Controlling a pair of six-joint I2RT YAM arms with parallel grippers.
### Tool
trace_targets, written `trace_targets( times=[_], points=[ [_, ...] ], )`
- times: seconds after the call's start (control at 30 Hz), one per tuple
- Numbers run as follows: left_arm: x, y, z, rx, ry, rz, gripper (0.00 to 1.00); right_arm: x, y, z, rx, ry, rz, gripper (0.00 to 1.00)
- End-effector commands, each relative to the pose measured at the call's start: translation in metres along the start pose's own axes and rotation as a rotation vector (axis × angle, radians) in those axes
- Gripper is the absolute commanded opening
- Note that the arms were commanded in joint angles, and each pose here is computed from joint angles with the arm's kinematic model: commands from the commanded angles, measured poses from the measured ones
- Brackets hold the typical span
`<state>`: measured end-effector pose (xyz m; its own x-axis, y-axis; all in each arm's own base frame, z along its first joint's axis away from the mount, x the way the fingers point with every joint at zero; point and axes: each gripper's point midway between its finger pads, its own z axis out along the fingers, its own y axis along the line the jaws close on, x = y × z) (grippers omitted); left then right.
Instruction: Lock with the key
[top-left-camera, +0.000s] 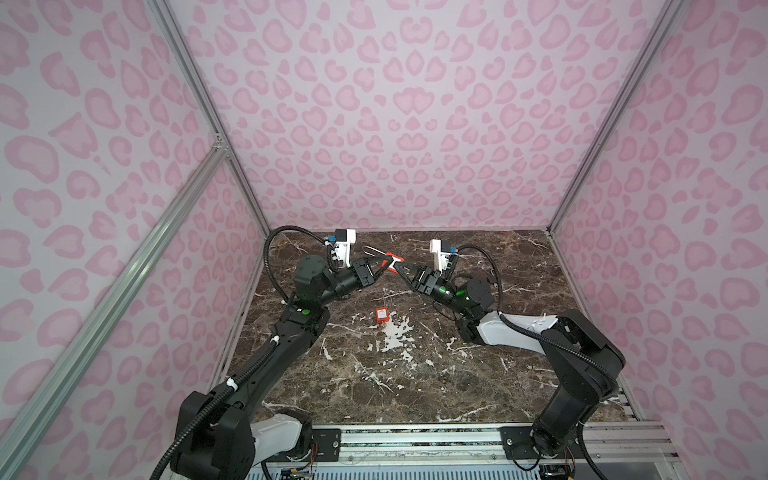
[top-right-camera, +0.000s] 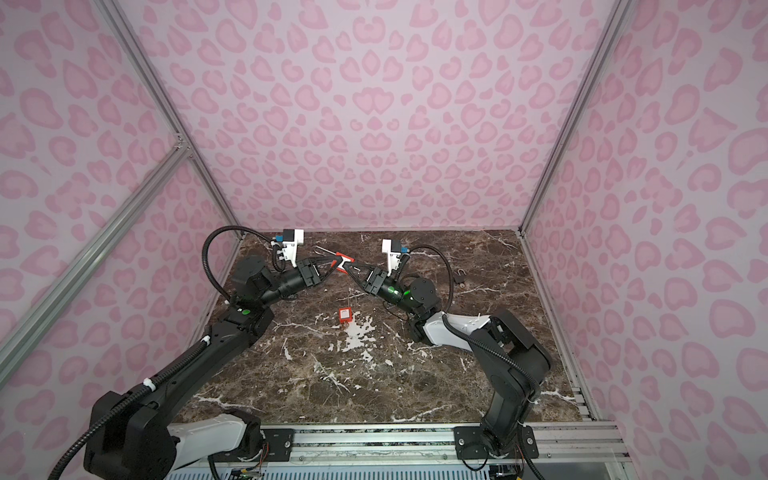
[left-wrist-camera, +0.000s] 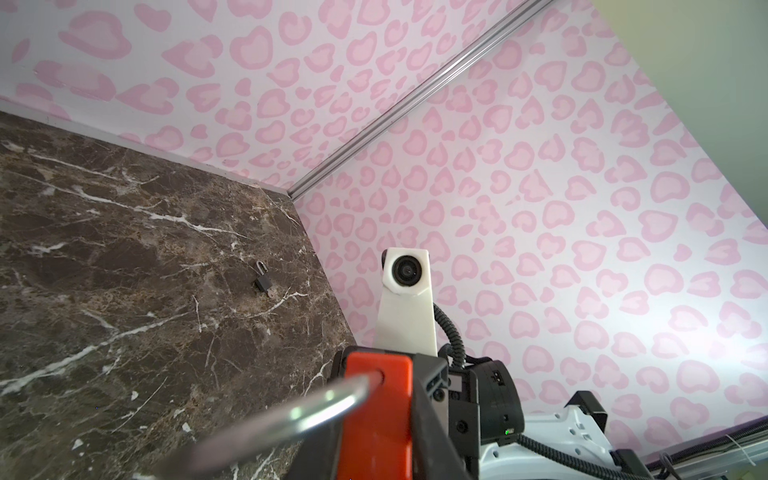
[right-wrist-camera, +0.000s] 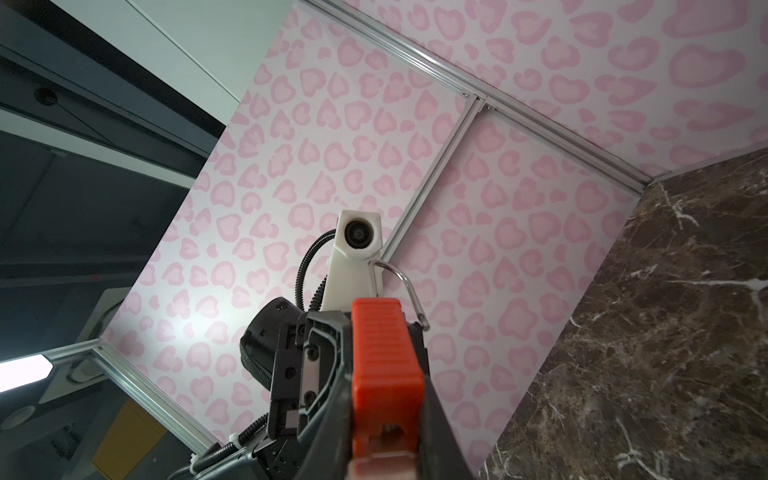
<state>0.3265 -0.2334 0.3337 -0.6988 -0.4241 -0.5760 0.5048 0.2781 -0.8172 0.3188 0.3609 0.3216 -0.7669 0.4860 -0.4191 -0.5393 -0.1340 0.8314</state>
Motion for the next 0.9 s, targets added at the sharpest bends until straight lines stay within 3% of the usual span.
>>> trace_targets(
  times=[0.0,0.03,0.1,0.4,0.63,0.87],
  points=[
    [-0.004,-0.005,0.0,0.009,-0.005,-0.02,0.04,-0.001,0.008,-0.001,-0.037,-0.007,-0.069,0.12],
    [-0.003,-0.004,0.0,0.004,-0.001,-0.026,0.04,-0.004,0.008,-0.003,-0.035,-0.018,-0.072,0.11],
    [-0.004,0.002,-0.001,-0.021,-0.015,0.049,0.92,-0.009,0.01,-0.006,-0.037,-0.038,-0.076,0.1],
    [-0.01,-0.004,-0.008,-0.056,-0.021,0.098,0.96,-0.027,0.026,-0.017,-0.092,-0.077,-0.073,0.08],
    [-0.02,-0.016,-0.023,-0.051,-0.042,0.131,0.95,-0.041,0.015,-0.04,0.036,-0.042,-0.193,0.09],
    [-0.014,-0.04,-0.028,0.023,0.019,0.272,0.92,-0.027,0.014,-0.05,0.188,0.193,-0.42,0.1]
  ],
)
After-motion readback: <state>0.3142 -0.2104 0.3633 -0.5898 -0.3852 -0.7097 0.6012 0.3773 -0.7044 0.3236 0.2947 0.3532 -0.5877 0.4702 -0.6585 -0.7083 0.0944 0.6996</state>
